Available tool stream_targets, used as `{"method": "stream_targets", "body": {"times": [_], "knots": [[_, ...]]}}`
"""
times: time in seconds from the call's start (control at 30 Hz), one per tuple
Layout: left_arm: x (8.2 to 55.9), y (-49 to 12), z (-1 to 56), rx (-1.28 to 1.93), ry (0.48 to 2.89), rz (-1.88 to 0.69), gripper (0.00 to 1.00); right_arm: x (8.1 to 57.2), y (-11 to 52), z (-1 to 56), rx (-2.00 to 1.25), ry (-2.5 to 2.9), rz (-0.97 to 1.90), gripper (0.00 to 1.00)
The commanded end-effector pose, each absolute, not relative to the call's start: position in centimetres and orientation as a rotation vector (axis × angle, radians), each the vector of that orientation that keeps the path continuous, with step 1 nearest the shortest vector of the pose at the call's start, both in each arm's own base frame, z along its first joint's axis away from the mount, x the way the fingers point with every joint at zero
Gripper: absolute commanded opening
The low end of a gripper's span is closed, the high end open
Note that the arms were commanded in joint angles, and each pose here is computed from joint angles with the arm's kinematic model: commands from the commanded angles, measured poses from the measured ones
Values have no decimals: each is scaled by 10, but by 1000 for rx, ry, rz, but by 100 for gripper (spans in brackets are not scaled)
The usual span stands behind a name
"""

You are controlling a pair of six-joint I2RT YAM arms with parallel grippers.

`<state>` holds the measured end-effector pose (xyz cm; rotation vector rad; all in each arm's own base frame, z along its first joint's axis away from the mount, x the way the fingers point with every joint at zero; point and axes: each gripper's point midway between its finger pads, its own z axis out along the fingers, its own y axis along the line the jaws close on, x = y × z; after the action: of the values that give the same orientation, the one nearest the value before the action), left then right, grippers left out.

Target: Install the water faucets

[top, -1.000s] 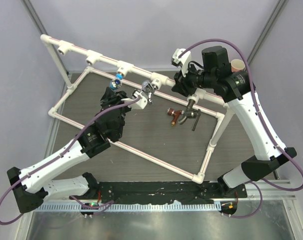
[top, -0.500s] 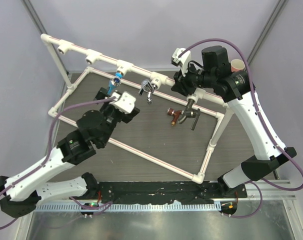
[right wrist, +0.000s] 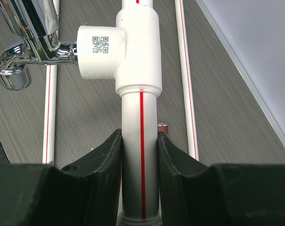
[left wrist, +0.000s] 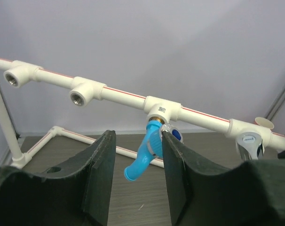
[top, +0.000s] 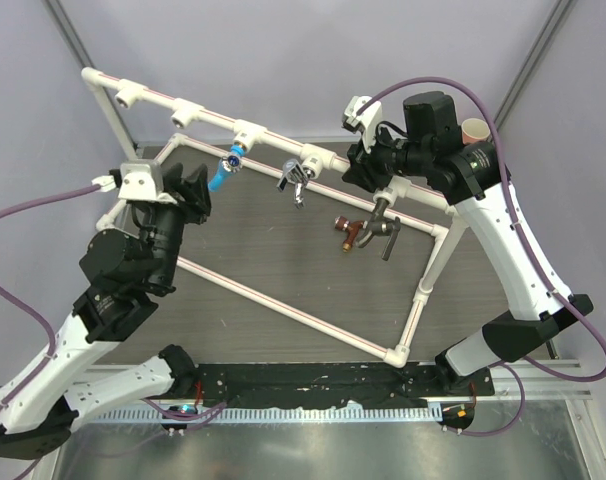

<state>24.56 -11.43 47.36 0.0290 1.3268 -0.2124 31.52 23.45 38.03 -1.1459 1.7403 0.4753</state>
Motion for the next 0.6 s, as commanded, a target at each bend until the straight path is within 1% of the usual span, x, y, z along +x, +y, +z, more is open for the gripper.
{"method": "stream_targets", "body": {"times": [0.0, 0.07, 0.17, 0.2, 0.3, 0.43, 0.57], "knots": [[256, -97, 490, -158, 1275, -254, 46, 316, 244, 372, -1118, 1777, 535, 1], [267, -103, 488, -156, 1296, -256, 46, 317, 244, 372, -1121, 1777, 536, 1], [283, -106, 478, -139, 1339, -258, 50, 317, 244, 372, -1121, 1777, 536, 1], [296, -105, 470, -147, 1367, -233, 51, 316, 244, 372, -1120, 1776, 534, 1], [312, -117, 460, -107, 1416, -278, 54, 317, 243, 373, -1117, 1774, 531, 1], [314, -144, 451, 28, 1452, -358, 59, 318, 243, 370, -1121, 1781, 527, 1], [313, -156, 430, 122, 1537, -363, 63, 319, 244, 369, -1123, 1782, 531, 1]]}}
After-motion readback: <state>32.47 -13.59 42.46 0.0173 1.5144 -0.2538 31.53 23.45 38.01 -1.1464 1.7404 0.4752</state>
